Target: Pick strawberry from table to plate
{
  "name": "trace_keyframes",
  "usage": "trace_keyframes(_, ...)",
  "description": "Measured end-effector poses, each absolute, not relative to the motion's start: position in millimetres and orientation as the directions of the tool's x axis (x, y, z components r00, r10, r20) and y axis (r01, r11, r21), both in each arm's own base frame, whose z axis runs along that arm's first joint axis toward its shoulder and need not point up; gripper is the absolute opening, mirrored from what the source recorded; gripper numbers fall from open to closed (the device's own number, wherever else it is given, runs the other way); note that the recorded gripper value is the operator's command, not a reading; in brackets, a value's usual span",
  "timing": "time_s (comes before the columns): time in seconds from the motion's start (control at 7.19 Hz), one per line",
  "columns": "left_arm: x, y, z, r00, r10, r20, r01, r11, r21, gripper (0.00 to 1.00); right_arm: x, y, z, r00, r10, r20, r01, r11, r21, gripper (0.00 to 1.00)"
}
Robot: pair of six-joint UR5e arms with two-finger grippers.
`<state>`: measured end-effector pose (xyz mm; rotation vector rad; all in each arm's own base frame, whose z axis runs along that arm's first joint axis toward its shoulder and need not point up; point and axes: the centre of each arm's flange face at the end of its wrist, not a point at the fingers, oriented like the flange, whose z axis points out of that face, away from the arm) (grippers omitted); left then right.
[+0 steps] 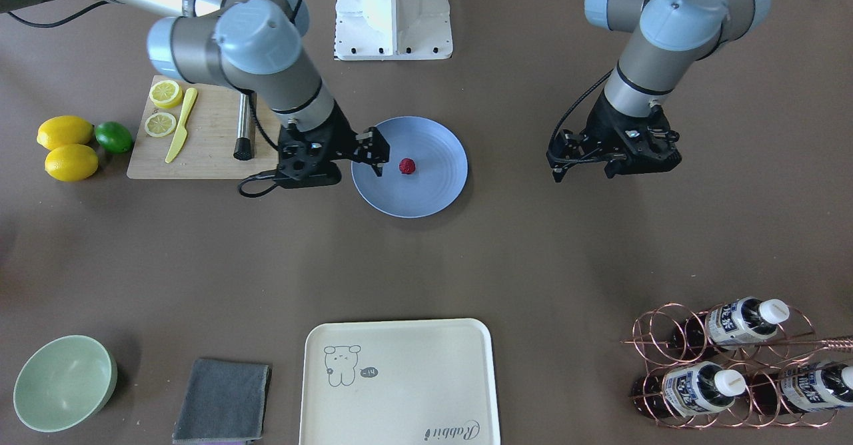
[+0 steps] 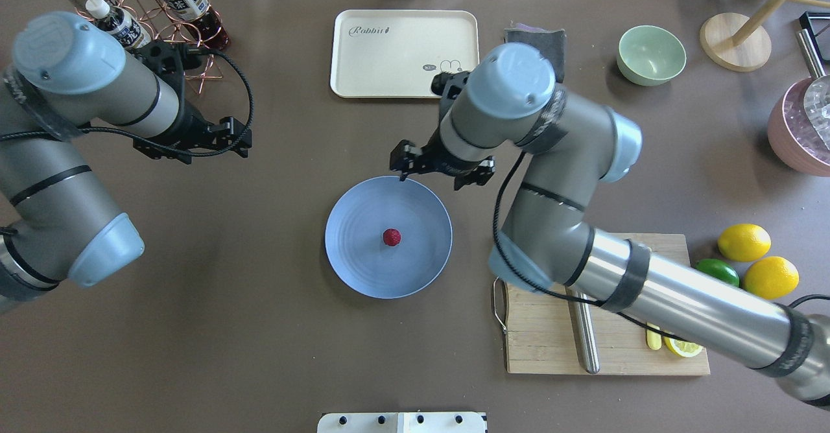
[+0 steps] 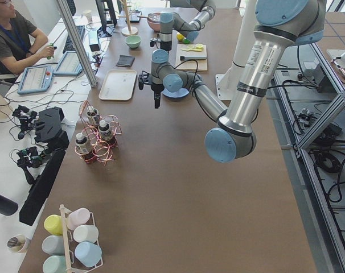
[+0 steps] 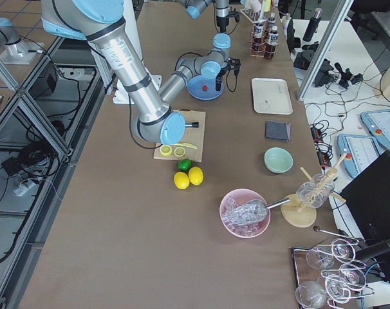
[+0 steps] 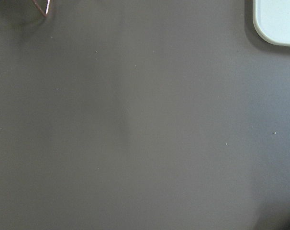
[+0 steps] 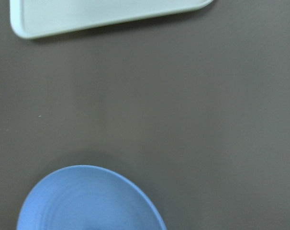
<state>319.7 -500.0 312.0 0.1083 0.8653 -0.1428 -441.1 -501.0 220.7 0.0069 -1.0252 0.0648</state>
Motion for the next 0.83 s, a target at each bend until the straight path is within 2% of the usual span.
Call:
trace_keyframes(0.42, 216.0, -516.2, 364.9, 0.687, 0.025, -0.726, 0.086, 0.990, 0.115, 0.97, -251.0, -534.1, 326.0, 0.558, -0.085, 0.825, 0.029, 0.996, 0.083, 1.00)
trace_keyframes(0.83, 111.9, -520.4, 435.3, 0.705, 0.130, -0.697, 0.000, 0.983, 0.183, 0.97, -84.5, -535.6, 461.4, 0.640, -0.247, 0.727, 0.160, 0.969, 0.188, 1.00)
